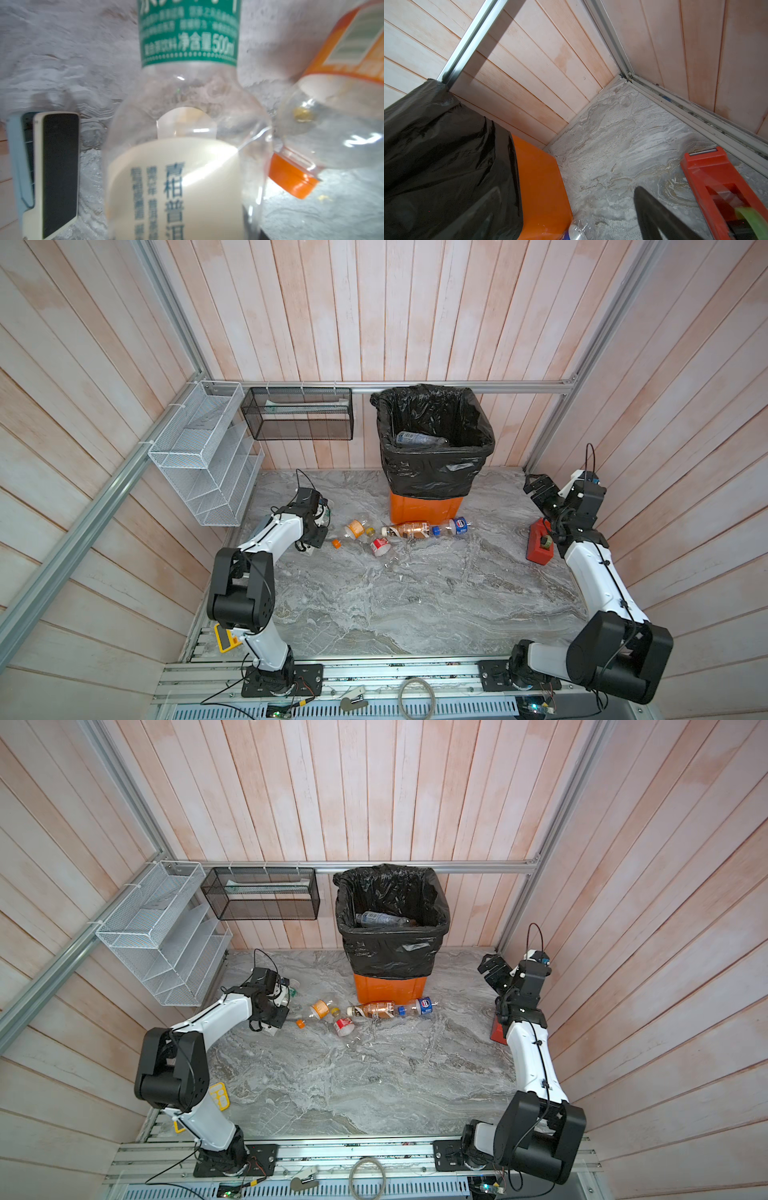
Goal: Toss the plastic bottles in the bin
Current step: 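Grasp the clear green-labelled water bottle with the left gripper, then lift the water bottle with the left gripper and drop it into the bin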
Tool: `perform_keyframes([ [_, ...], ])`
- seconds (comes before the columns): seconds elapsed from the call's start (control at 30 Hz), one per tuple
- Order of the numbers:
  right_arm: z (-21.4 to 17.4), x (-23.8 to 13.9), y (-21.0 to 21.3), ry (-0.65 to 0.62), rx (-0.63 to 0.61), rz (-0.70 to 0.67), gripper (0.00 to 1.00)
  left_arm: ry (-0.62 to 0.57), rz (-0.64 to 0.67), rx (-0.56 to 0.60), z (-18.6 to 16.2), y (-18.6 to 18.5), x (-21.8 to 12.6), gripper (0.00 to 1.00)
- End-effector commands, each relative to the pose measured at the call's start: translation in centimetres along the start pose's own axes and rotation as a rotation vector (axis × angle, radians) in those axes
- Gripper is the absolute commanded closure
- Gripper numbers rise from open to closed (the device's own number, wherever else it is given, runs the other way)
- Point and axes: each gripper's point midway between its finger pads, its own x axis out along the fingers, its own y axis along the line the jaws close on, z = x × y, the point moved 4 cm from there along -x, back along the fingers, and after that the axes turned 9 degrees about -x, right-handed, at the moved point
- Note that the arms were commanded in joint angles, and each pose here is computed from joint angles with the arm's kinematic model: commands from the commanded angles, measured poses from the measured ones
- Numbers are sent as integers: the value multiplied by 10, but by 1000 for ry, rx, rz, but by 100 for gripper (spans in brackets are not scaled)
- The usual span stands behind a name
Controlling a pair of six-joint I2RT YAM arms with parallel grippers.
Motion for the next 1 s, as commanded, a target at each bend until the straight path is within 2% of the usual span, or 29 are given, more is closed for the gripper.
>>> perform_keyframes([
  [0.0,-3,2,-3,6,2,10,1,-189,-52,-116,34,11,-45,49],
  [0.1,-7,3,-4,16,-1,9,1,-347,-81,-170,53,19,-86,49],
  [0.3,-26,2,-18,43,9,-28,1,-746,-199,-234,90,21,-191,49],
  [0.47,-37,-1,-22,54,13,-19,1,-1042,-383,-268,114,12,-272,50],
  [0.67,-39,-9,-19,38,12,5,1,-1335,-608,-259,150,-18,-340,51],
  [0.73,-38,-11,-17,33,12,14,1,-1368,-680,-220,172,-42,-352,51],
  [0.8,-40,-12,-16,35,19,30,2,-1327,-765,-181,202,-72,-353,51],
  [0.9,-43,-14,-13,53,21,55,3,-1137,-885,-93,253,-138,-343,49],
  [0.97,-45,-15,-13,62,16,51,3,-1013,-894,-63,278,-175,-332,42],
])
